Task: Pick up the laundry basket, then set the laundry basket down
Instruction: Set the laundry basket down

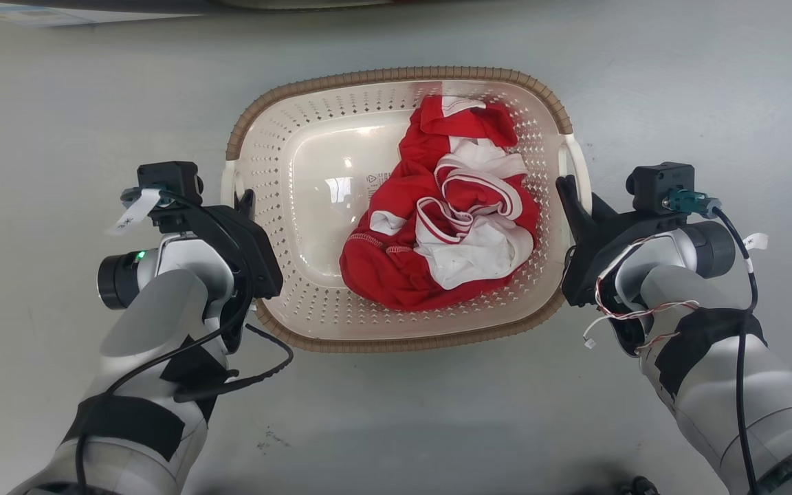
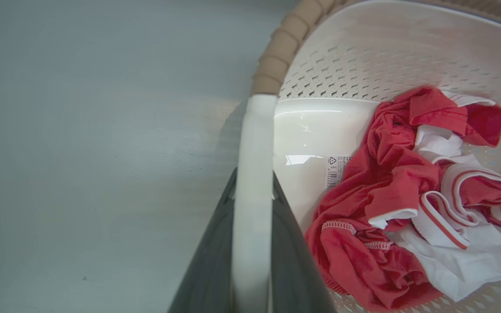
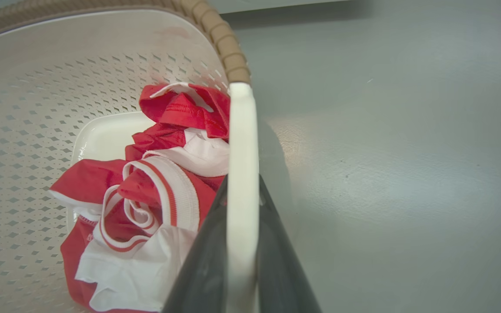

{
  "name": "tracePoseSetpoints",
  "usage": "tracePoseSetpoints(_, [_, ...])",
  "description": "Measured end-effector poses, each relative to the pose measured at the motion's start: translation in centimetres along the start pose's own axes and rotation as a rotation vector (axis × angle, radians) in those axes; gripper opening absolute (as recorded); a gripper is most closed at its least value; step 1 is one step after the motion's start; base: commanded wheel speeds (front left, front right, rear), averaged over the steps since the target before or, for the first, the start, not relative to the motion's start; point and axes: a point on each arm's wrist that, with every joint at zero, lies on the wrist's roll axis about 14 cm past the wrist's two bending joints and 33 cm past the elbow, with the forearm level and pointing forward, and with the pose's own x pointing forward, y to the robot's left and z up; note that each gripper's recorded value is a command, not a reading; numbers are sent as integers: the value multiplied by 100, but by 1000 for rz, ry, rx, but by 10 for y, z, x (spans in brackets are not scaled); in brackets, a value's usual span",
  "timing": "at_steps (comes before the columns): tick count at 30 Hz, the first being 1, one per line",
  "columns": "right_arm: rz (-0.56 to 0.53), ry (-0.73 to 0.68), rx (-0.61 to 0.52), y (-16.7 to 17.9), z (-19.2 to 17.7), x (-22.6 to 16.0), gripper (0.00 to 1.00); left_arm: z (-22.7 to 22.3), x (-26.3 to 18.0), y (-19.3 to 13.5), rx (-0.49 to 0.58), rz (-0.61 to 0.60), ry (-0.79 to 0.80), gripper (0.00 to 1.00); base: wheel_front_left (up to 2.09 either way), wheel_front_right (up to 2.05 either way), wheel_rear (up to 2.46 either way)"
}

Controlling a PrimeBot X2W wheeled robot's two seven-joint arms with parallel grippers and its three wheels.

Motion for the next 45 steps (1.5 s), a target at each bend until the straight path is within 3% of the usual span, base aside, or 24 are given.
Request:
tracePoseSetpoints(4, [1, 1, 0, 1, -1, 0, 0, -1, 0, 1, 1, 4, 5, 0, 0, 0, 0])
tracePoseSetpoints(5, [5, 1, -4, 2, 0, 1, 40, -1, 0, 2, 4, 4, 5, 4, 0, 0, 0])
tracePoseSetpoints(6, [8, -2, -7, 3, 1, 1, 99, 0, 0, 2, 3, 4, 1, 49, 0, 0, 0])
tracePoseSetpoints(7, [10, -6, -9, 3, 1, 1, 100, 2, 0, 2, 1, 2, -7, 100, 0, 0, 0])
tracePoseSetpoints(23, [33, -64, -43, 17, 25, -12, 100, 27, -18, -8, 28, -26, -97, 100, 0, 0, 0])
tracePoseSetpoints(45, [15, -224, -30, 37, 69, -88, 100, 59, -103, -30, 119, -66, -324, 100, 0, 0, 0])
